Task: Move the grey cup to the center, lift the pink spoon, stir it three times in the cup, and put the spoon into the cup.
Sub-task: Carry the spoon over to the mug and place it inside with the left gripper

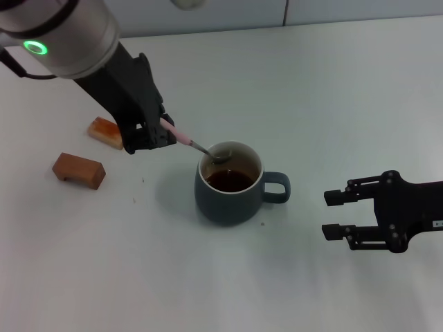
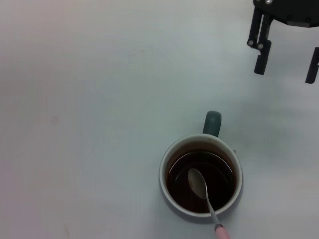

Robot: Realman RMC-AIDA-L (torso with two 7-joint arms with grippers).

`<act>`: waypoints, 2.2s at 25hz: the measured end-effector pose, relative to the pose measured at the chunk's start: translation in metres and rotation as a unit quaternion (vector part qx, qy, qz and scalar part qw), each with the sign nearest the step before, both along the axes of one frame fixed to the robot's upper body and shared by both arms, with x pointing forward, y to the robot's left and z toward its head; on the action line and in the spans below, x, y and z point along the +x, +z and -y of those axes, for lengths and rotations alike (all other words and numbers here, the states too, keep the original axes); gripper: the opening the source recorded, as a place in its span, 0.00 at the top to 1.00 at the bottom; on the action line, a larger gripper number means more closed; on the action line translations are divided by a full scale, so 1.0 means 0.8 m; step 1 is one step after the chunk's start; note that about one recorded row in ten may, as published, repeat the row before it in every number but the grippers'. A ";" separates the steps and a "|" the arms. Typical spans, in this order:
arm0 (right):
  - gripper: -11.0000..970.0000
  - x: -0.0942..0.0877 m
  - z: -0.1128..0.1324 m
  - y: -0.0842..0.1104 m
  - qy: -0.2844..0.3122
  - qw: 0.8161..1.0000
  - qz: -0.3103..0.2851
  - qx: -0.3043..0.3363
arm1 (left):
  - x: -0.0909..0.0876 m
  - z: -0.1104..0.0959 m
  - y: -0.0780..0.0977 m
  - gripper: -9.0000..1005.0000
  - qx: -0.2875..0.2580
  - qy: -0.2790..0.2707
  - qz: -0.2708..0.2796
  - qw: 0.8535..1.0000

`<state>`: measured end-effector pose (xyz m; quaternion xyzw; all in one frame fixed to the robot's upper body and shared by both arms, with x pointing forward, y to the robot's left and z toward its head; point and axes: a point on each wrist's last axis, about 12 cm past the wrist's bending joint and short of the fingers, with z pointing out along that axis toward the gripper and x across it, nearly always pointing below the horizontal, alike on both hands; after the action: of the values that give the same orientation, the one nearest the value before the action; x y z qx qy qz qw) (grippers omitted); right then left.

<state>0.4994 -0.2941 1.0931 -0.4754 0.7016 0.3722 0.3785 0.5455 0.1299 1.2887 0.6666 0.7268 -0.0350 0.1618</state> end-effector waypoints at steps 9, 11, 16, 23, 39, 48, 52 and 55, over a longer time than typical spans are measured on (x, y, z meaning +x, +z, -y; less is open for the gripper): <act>0.41 -0.001 0.000 -0.001 0.000 1.000 -0.001 0.000 | -0.004 0.016 -0.009 0.86 0.037 -0.021 0.012 0.999; 0.41 -0.001 0.000 -0.001 0.000 1.000 -0.002 0.000 | -0.005 0.019 -0.011 0.86 0.042 -0.025 0.013 0.999; 0.41 -0.002 -0.001 -0.002 0.002 1.000 -0.003 0.000 | -0.007 0.022 -0.012 0.86 0.044 -0.031 0.013 0.998; 0.41 -0.002 -0.001 -0.002 0.003 1.000 -0.003 0.000 | -0.011 0.027 -0.016 0.86 0.048 -0.043 0.014 0.998; 0.41 -0.001 -0.003 -0.002 0.004 1.000 -0.003 0.002 | -0.005 0.036 -0.035 0.86 0.050 -0.048 0.008 0.998; 0.41 -0.002 -0.004 -0.002 0.003 1.000 -0.007 0.003 | -0.006 0.043 -0.037 0.86 0.051 -0.058 0.015 0.997; 0.41 -0.002 -0.004 -0.002 0.003 1.000 -0.009 0.003 | -0.006 0.047 -0.038 0.86 0.051 -0.062 0.021 0.997; 0.41 -0.001 -0.004 -0.002 0.003 1.000 -0.009 0.003 | -0.005 0.047 -0.039 0.86 0.050 -0.061 0.021 0.997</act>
<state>0.4984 -0.2908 1.0915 -0.4732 0.7021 0.3801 0.3723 0.5418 0.0921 1.2576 0.7177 0.6818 0.0061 0.1412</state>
